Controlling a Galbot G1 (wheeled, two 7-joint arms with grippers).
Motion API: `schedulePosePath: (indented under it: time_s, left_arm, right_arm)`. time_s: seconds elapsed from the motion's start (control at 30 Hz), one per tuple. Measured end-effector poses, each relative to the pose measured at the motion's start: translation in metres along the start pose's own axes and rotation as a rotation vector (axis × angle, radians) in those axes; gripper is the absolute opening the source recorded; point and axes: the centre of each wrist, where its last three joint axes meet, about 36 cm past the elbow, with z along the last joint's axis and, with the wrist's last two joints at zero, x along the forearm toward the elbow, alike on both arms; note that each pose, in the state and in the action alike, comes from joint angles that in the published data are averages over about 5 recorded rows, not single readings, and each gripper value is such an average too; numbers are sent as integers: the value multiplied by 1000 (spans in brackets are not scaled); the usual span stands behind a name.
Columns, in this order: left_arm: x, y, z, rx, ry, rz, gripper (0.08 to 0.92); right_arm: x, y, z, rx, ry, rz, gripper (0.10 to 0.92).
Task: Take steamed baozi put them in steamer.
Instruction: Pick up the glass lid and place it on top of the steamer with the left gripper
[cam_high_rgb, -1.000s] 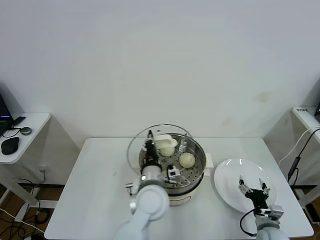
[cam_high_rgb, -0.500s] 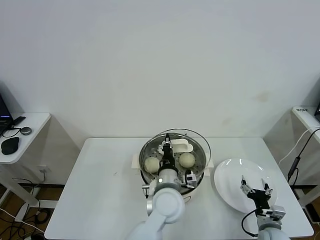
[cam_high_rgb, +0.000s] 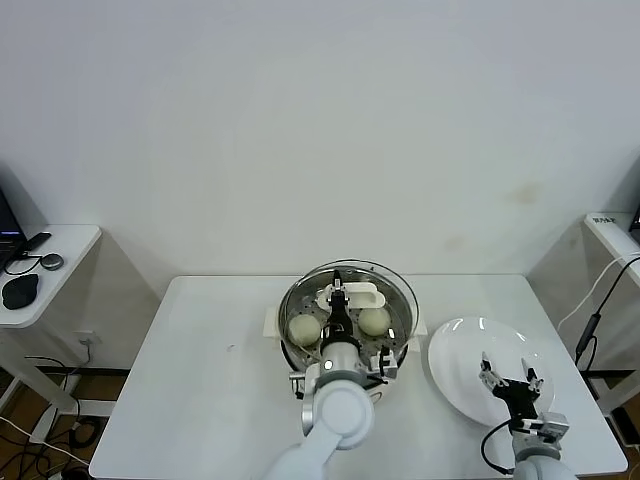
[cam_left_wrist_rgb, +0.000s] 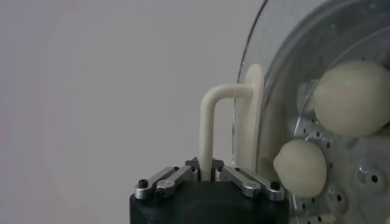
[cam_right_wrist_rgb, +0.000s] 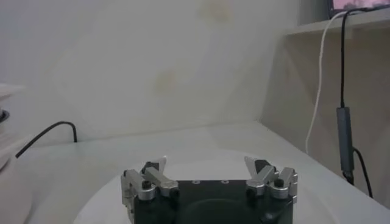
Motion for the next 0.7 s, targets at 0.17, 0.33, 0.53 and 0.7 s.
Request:
schedulePosePath:
  time_s: [0.17,0.33,0.53,0.7]
  left_arm:
    - [-2,-3,1,-14,9,-1,172]
    - [-4,-7,4,-26,23,-2,172]
    - [-3,-13,6,-34,34,3,172]
    - [-3,-15,6,-38,36,2,172]
  right_arm:
    - [1,-1,1,1,3,2,823]
    - [1,-1,1,1,3,2,823]
    - [0,1,2,-2,4,0,823]
    - [0,1,3,-3,5,1,823]
